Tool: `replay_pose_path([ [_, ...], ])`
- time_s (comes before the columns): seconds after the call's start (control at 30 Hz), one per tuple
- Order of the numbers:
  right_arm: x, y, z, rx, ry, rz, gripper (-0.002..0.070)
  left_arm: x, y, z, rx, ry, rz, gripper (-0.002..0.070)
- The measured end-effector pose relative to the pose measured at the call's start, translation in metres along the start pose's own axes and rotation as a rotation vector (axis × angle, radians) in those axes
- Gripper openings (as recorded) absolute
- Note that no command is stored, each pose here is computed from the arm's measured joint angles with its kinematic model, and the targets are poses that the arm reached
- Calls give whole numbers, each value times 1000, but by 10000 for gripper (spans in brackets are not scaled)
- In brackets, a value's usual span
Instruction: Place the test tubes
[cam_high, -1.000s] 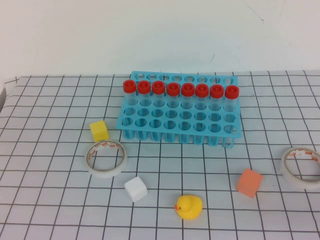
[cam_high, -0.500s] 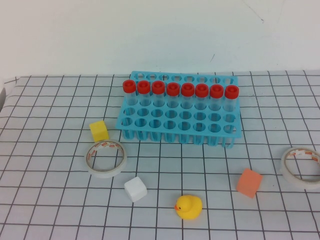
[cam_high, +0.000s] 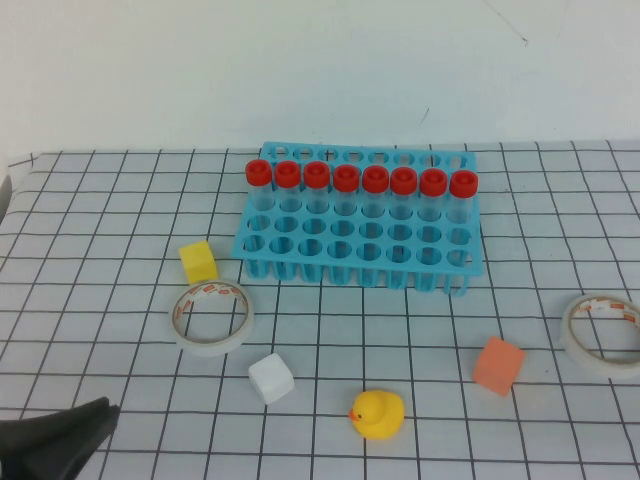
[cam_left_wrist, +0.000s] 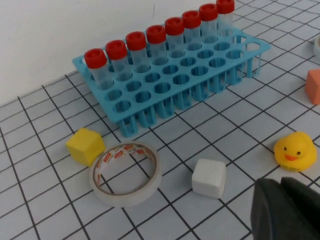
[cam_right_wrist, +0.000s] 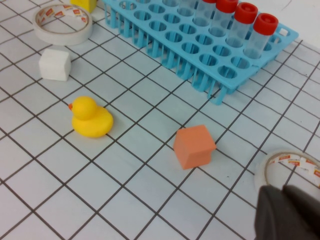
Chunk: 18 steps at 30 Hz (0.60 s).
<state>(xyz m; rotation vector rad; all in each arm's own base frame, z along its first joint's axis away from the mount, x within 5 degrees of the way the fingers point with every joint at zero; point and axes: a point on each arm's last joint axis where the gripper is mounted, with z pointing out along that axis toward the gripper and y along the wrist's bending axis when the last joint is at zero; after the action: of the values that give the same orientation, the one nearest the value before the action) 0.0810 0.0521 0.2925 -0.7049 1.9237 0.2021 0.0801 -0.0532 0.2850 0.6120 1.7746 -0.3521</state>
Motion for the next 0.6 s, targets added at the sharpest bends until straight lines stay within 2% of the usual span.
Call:
replay_pose_path([
  [0.07, 0, 0, 0, 0, 0, 0, -1, 0, 0, -1, -4, -19, -6, 0],
  [0.13, 0, 0, 0, 1, 2, 0, -1, 0, 4, -7, -53, -120, -19, 0],
  [0.37, 0, 0, 0, 1, 2, 0, -1, 29, 20, -25, -344, -353, -129, 0],
  [0.5, 0, 0, 0, 1, 2, 0, -1, 61, 23, -27, -476, -369, -174, 0],
  [0.6, 0, 0, 0, 1, 2, 0, -1, 87, 22, -24, -533, -339, -189, 0],
])
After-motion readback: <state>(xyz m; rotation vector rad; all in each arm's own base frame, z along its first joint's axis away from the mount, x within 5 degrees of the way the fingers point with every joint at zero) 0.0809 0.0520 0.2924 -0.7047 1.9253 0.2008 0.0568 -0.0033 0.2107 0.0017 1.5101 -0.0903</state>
